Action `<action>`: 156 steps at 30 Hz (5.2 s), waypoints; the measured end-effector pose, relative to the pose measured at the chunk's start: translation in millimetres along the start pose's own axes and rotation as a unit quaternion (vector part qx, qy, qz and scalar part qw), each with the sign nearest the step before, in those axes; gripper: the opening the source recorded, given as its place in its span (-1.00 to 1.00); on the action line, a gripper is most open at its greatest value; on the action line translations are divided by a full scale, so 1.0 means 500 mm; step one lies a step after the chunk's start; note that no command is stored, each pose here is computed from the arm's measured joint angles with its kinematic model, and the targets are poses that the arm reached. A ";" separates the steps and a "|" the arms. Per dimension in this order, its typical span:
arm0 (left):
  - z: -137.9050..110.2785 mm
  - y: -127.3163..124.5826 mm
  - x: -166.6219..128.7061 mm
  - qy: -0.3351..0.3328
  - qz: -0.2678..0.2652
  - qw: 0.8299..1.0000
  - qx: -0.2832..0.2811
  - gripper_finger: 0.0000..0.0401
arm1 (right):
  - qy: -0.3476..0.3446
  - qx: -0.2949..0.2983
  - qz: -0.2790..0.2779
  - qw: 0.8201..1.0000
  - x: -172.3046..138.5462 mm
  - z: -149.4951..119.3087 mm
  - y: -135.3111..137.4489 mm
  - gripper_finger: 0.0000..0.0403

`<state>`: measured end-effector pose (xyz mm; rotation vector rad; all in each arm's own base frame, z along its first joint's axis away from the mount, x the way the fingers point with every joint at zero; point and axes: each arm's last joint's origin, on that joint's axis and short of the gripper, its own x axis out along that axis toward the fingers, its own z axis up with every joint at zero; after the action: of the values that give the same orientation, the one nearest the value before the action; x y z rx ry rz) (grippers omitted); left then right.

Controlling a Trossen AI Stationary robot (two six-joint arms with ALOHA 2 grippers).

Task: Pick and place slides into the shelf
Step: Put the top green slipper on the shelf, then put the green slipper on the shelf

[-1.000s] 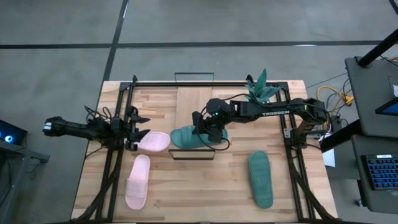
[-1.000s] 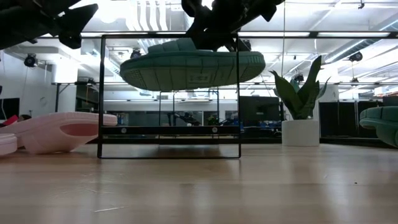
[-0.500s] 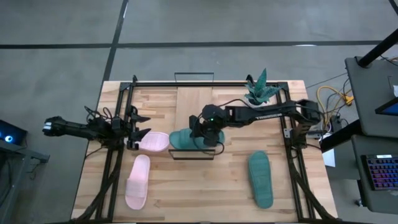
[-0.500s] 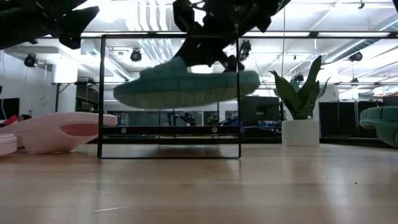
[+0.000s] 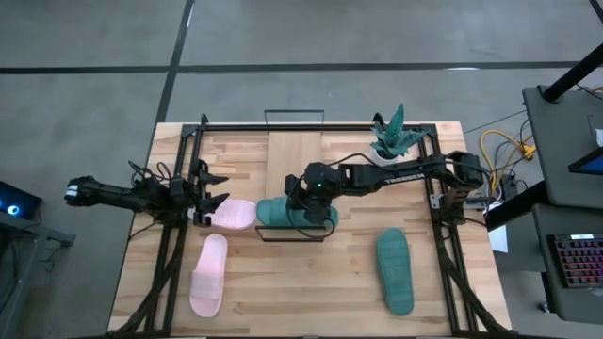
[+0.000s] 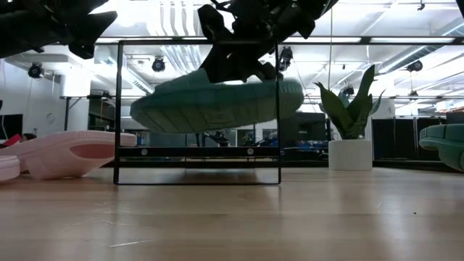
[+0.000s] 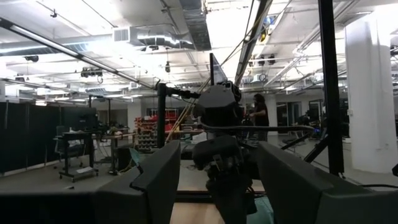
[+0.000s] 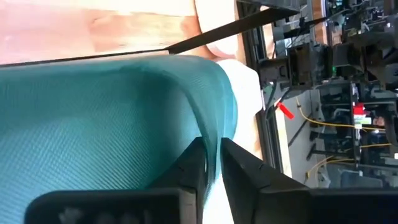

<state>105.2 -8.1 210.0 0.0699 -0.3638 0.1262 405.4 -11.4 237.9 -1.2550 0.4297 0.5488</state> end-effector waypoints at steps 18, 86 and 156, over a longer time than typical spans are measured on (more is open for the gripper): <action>0.000 0.000 0.000 0.001 0.000 1.000 0.001 -0.02 | 0.000 0.054 0.007 0.999 0.001 0.003 0.003 -0.45; -0.013 0.006 0.000 0.042 0.061 0.996 0.049 -0.02 | 0.062 0.680 -0.015 0.731 -0.323 0.178 -0.007 -0.64; -0.037 0.006 0.003 0.092 0.085 0.989 0.080 -0.02 | 0.655 0.715 0.051 0.238 -0.014 0.161 0.199 -0.20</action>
<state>112.4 -3.6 193.4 0.1840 -0.1749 0.3287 340.3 86.3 186.6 0.6117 1.8536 -1.0376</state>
